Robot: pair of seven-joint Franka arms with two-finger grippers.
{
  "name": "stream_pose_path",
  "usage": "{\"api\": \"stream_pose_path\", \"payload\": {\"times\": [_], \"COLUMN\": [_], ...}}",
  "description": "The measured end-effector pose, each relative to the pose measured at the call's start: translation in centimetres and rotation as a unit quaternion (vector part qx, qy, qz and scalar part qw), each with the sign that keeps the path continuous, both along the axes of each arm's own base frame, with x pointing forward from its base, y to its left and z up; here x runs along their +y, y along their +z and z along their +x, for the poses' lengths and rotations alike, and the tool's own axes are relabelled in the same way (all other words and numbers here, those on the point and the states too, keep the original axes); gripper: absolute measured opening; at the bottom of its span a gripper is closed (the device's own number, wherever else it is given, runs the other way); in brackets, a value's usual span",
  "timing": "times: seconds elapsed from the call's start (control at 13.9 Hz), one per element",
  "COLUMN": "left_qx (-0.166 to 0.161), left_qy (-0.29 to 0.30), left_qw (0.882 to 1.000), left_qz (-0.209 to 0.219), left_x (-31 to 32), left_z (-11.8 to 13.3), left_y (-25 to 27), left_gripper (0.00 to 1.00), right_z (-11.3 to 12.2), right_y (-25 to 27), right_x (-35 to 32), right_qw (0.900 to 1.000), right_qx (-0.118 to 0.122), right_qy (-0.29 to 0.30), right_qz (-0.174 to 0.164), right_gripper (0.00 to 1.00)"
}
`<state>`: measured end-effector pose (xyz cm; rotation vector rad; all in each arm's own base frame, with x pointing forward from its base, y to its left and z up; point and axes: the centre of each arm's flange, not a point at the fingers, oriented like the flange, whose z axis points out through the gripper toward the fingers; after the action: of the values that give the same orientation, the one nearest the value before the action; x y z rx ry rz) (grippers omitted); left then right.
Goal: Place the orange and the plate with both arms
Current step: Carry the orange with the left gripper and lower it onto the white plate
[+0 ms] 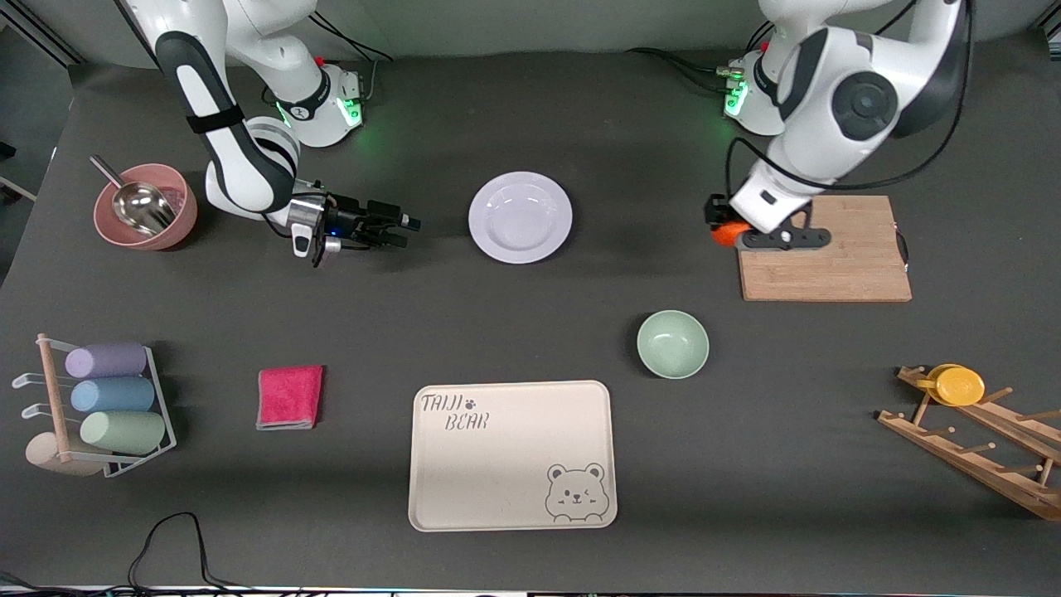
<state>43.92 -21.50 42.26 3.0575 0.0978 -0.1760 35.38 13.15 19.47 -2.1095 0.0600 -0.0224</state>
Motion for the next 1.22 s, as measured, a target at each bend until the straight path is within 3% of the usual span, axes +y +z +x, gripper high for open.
{"api": "stream_pose_path", "payload": {"times": [0.22,0.58,0.94,1.22], "left_qx": [0.004,0.003,-0.029,-0.050], "left_qy": [0.036,0.105,0.142,0.174], "left_qw": [0.999,0.994,0.989,0.983], "left_qz": [-0.009,-0.028,0.020,0.041], "left_x": [-6.1,-16.2,-23.4,-28.4], "left_z": [-1.2,-4.7,-9.0,-10.7], "left_y": [1.0,-1.6,-8.7,-12.0], "left_gripper": [0.68,0.68,0.68,0.68], "right_z": [-2.0,-4.2,-5.9,-5.3], "right_y": [-1.8,-5.0,-7.5,-7.6], "right_x": [-0.8,-1.9,-1.8,-1.8], "right_qw": [0.999,0.997,0.996,0.996], "right_qx": [-0.015,-0.008,0.009,0.006], "right_qy": [0.027,0.021,0.012,-0.004], "right_qz": [0.036,0.075,0.091,0.093], "right_gripper": [1.00,1.00,1.00,1.00]}}
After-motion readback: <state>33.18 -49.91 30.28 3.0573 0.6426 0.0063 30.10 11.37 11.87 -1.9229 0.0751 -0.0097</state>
